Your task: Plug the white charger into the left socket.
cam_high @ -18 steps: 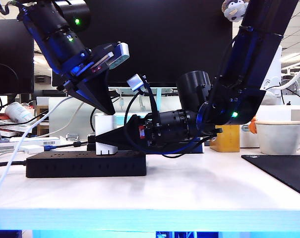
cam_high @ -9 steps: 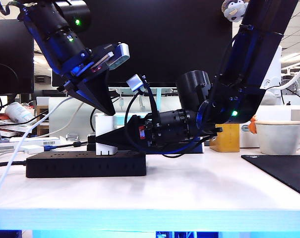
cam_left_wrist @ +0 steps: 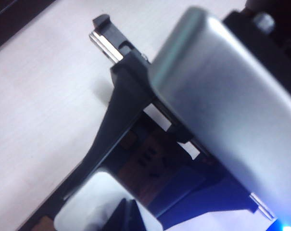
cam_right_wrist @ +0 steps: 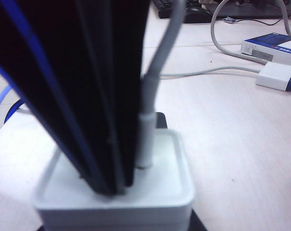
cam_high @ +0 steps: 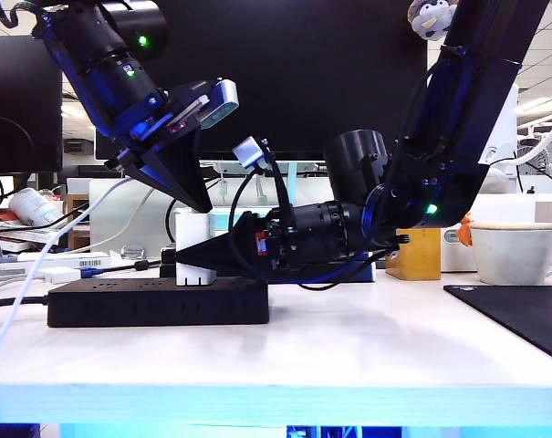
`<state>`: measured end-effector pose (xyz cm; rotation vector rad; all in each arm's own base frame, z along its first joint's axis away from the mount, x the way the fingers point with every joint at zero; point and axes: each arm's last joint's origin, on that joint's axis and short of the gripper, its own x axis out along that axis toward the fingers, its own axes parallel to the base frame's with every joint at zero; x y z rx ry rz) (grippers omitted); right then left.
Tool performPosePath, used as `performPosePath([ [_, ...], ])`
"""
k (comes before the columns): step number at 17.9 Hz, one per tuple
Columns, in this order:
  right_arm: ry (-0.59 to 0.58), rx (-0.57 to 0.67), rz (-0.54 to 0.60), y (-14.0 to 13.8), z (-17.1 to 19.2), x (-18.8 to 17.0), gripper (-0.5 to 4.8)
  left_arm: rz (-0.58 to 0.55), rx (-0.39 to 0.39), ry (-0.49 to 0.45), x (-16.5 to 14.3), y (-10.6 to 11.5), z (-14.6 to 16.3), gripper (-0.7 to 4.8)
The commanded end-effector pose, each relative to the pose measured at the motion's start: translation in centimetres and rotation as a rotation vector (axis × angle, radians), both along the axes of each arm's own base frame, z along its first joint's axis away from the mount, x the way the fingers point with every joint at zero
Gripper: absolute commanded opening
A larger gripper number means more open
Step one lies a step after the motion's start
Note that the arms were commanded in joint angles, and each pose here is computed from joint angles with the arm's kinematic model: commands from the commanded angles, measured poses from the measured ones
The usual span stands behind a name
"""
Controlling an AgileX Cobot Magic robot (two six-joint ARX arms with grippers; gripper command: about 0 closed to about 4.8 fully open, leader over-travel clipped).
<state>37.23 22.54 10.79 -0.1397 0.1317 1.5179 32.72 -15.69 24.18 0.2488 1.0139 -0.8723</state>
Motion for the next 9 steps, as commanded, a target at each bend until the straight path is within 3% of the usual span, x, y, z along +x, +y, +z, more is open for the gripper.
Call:
performPosePath([
  [1,0.081,-0.051,-0.076,-0.25,-1.26,-0.02,1.26,0.028,0.137,0.136,-0.85,0.61,-2.32,-0.06],
  [5,0.071,-0.036,-0.079,-0.21,-0.91,0.06,1.08,0.028,0.138,0.138,-0.86,0.62,-2.35,-0.06],
  [6,0.073,-0.033,-0.08,-0.21,-0.87,0.07,0.92,0.028,0.137,0.139,-0.86,0.62,-2.35,-0.06],
  [7,0.07,-0.034,-0.08,-0.21,-0.88,0.07,-0.01,0.028,0.138,0.14,-0.87,0.62,-2.35,-0.06],
  [9,0.051,-0.037,-0.078,-0.21,-0.89,0.08,-0.01,0.028,0.141,0.146,-0.93,0.65,-2.37,-0.06],
])
